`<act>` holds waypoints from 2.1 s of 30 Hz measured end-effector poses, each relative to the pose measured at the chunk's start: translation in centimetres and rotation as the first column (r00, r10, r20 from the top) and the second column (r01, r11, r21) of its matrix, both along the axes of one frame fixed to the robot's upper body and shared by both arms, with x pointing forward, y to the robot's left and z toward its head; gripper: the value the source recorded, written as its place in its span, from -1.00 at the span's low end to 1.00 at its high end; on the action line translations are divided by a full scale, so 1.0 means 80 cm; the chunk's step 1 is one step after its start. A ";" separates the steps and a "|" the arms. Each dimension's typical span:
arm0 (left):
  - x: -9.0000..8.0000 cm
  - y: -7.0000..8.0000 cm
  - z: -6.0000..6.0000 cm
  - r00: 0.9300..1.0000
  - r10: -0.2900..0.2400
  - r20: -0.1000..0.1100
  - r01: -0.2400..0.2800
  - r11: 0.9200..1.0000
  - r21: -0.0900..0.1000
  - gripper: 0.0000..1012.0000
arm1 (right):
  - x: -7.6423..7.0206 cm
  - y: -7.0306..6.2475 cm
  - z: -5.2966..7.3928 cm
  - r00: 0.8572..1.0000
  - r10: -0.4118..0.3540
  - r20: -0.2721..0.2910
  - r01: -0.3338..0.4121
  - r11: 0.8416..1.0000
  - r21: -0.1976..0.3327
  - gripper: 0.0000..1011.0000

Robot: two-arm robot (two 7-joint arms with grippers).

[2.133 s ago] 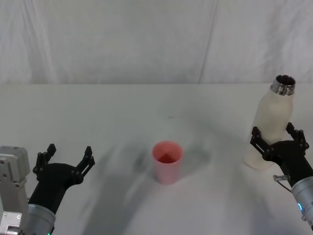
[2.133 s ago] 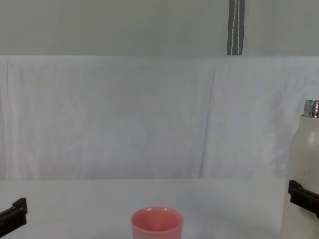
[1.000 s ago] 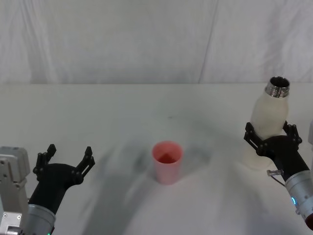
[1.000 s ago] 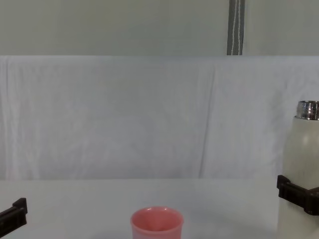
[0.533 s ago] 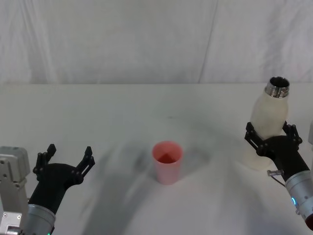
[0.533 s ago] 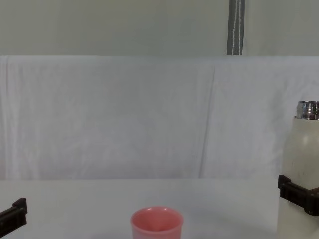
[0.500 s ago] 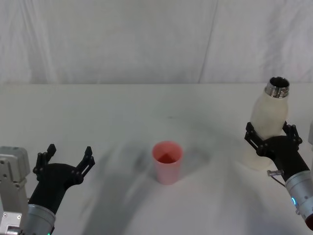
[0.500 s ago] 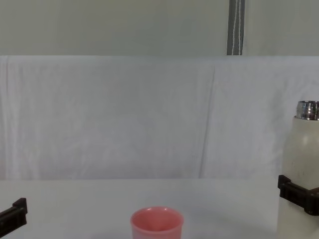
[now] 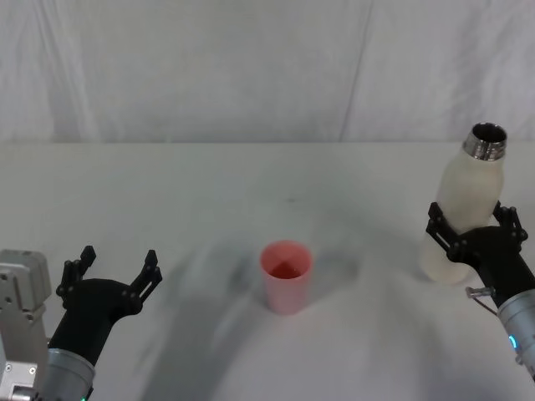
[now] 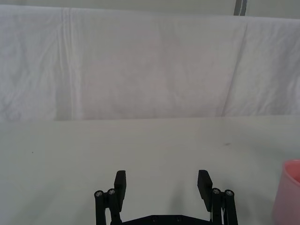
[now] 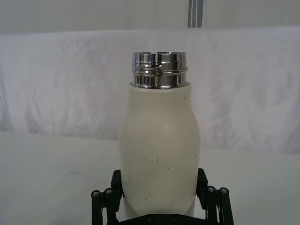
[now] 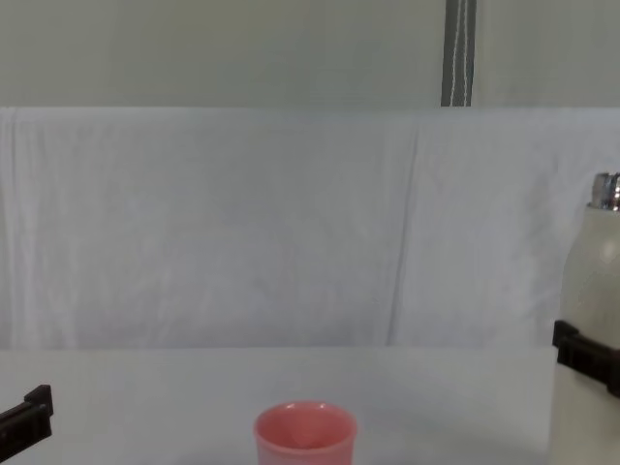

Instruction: Grasp the thermos with one hand and pour water into the cup lid.

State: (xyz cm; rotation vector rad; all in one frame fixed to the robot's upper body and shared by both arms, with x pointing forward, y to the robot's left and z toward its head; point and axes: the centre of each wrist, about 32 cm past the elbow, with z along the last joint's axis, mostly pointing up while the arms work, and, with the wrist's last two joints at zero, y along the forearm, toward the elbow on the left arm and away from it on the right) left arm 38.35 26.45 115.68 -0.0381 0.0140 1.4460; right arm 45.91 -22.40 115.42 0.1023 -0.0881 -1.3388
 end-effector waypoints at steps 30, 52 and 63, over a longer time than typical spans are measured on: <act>0.000 0.000 0.000 1.000 0.000 0.000 0.000 1.000 0.000 0.98 | 0.009 -0.021 0.031 0.995 0.050 0.086 -0.029 0.972 -0.232 0.88; 0.000 0.000 0.000 1.000 0.000 0.000 0.000 1.000 0.000 0.98 | 0.007 -0.004 0.046 0.977 0.151 0.150 -0.050 0.847 -0.530 0.88; 0.000 0.000 0.000 1.000 0.000 0.000 0.000 1.000 0.000 0.98 | 0.006 0.012 0.048 0.967 0.203 0.155 -0.048 0.739 -0.672 0.88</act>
